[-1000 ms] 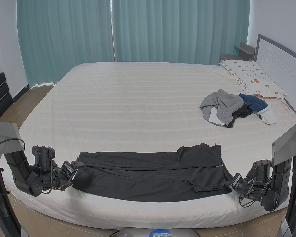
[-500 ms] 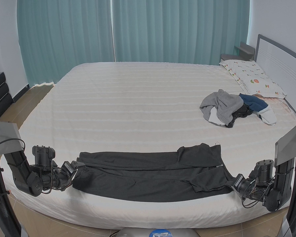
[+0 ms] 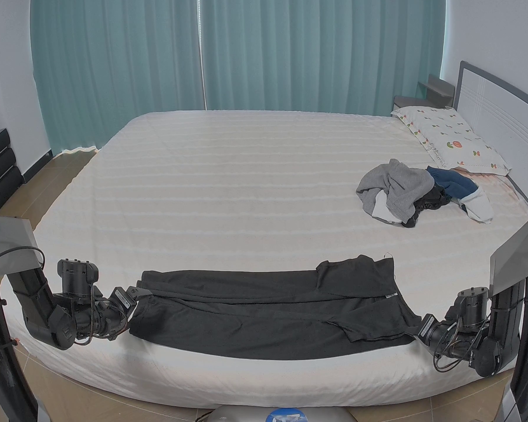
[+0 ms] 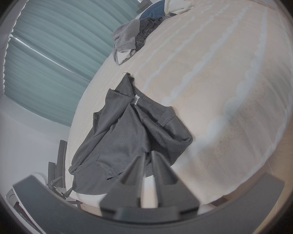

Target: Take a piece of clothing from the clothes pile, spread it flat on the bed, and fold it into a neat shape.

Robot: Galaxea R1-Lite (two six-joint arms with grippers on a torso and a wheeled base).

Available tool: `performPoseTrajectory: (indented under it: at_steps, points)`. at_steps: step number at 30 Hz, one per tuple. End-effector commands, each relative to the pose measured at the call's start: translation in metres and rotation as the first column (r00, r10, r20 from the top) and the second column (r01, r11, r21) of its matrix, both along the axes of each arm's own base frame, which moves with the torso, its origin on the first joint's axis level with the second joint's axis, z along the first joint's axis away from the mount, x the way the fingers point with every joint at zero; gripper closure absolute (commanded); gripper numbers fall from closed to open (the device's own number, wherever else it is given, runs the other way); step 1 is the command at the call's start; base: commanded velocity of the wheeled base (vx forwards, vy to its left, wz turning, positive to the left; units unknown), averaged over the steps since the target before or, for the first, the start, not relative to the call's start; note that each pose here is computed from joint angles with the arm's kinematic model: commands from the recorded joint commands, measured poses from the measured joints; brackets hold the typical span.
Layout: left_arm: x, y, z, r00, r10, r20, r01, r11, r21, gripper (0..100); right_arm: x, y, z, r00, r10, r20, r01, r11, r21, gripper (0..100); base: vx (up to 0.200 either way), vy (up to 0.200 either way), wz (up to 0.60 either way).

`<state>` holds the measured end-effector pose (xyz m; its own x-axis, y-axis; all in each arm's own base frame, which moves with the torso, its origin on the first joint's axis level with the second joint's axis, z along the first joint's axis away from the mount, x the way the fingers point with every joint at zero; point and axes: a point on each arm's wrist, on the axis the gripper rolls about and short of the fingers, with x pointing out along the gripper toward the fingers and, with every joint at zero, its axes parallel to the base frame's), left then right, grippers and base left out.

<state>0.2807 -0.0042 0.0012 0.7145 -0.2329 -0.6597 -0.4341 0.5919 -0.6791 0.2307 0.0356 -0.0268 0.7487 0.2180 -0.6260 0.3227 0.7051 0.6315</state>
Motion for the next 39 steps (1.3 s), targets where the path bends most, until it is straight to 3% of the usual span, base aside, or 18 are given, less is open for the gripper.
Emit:
performPoseTrajectory:
  at_steps: [1,9,18,33,39]
  points:
    - [0.0,0.0,0.0,1.0,0.0,-0.001,0.0,1.0,-0.001,0,0.001,-0.001,-0.003,1.0,0.0,-0.002,0.0,1.0,-0.003,0,0.0,0.0,0.0]
    - [-0.011,0.001,-0.002,0.999,-0.026,-0.026,0.025,1.0,-0.018,0,0.005,-0.01,0.003,0.999,-0.036,0.027,0.035,0.999,0.017,0,0.0,0.0,0.0]
    - [-0.006,0.013,0.002,0.998,0.028,0.056,-0.028,1.0,0.001,0,0.008,-0.017,0.004,0.998,-0.055,0.036,0.054,0.998,0.031,0,0.0,0.0,0.0]
    - [0.01,0.006,-0.006,0.989,-0.042,0.143,0.037,0.999,0.037,0,0.014,-0.035,0.001,0.999,-0.032,0.04,0.027,0.992,0.121,0,0.0,0.0,0.0]
    - [0.01,0.005,-0.014,0.987,-0.097,0.132,0.089,0.994,0.064,0,0.014,-0.036,-0.002,0.999,-0.032,0.029,0.028,0.992,0.123,0,0.0,0.0,0.0]
